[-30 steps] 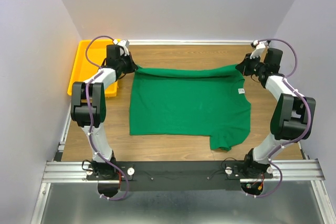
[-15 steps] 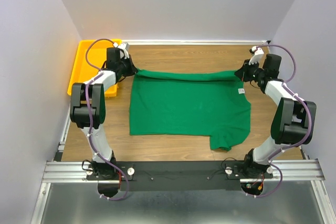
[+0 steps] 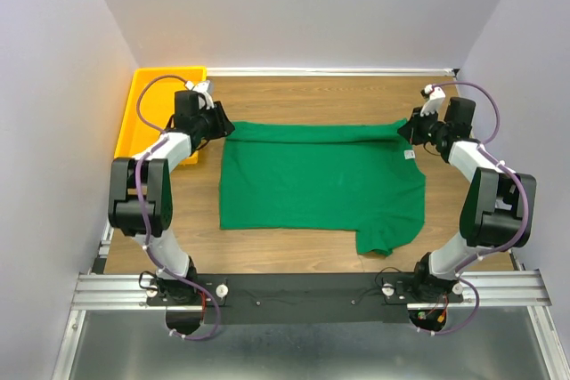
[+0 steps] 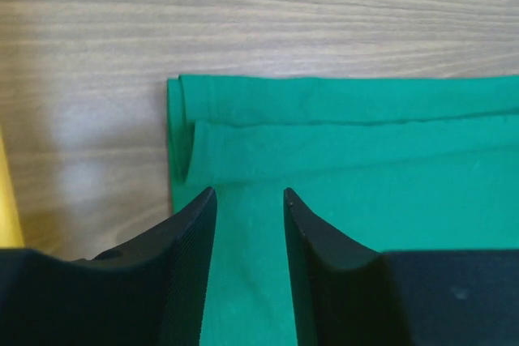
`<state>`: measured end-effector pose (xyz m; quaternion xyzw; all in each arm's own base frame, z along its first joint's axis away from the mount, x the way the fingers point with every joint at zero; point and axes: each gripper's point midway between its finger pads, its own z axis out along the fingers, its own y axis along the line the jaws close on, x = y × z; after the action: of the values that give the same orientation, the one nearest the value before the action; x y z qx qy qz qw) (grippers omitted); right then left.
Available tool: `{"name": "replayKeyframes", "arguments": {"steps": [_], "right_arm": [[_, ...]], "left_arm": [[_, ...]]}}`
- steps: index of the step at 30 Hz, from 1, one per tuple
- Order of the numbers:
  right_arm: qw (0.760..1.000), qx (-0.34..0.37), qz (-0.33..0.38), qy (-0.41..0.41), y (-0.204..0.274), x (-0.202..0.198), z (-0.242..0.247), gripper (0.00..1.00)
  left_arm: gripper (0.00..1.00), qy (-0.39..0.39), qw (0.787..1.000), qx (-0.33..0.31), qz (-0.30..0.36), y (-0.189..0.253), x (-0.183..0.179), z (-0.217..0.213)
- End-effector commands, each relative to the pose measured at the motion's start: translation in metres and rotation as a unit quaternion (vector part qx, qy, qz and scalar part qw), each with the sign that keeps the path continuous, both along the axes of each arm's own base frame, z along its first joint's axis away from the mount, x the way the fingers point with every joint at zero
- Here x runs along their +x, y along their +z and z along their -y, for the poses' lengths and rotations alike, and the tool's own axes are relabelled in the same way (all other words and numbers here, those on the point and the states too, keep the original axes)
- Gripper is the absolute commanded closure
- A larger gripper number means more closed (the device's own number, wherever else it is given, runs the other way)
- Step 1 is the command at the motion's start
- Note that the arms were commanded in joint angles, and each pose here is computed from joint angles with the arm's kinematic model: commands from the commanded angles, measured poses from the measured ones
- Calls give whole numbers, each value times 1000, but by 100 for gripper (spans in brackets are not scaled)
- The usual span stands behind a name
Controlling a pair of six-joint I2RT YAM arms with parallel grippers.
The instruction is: Fold and stack the t-shirts
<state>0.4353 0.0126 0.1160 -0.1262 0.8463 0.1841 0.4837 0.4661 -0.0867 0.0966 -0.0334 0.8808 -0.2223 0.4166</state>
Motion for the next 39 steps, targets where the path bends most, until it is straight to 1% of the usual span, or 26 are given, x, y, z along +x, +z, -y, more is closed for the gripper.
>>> {"name": "replayKeyframes", "arguments": {"steps": [1,3,7,11,12,14,23,32,39], "right_arm": [[1000,-17,6,-10,5,-5,8,99],[1000,-18,6,-11,4,-5,8,99],[1000,-22,6,-4,2,-7,7,100],[999,-43,11,24,0,-13,5,99],[999,-44,1,30,-5,-18,4,99],[997,-57,2,42,-8,-22,4,99],[994,-89,-8,56,-22,-34,8,99],[992,-98,-8,74,-25,-45,5,99],[990,-97,-11,105,-28,-58,-2,100]], "left_arm": [[49,35,999,1,38,30,-10,-13],[48,46,998,0,49,38,-18,-16],[47,38,997,-4,69,50,-23,-13],[47,21,998,-7,67,48,-22,-8],[47,18,998,-7,67,48,-22,-8],[47,12,998,-7,69,49,-22,-6],[47,6,998,-2,69,53,-22,-6],[47,4,998,5,69,52,-25,-7],[47,2,998,5,67,51,-27,-7]]}}
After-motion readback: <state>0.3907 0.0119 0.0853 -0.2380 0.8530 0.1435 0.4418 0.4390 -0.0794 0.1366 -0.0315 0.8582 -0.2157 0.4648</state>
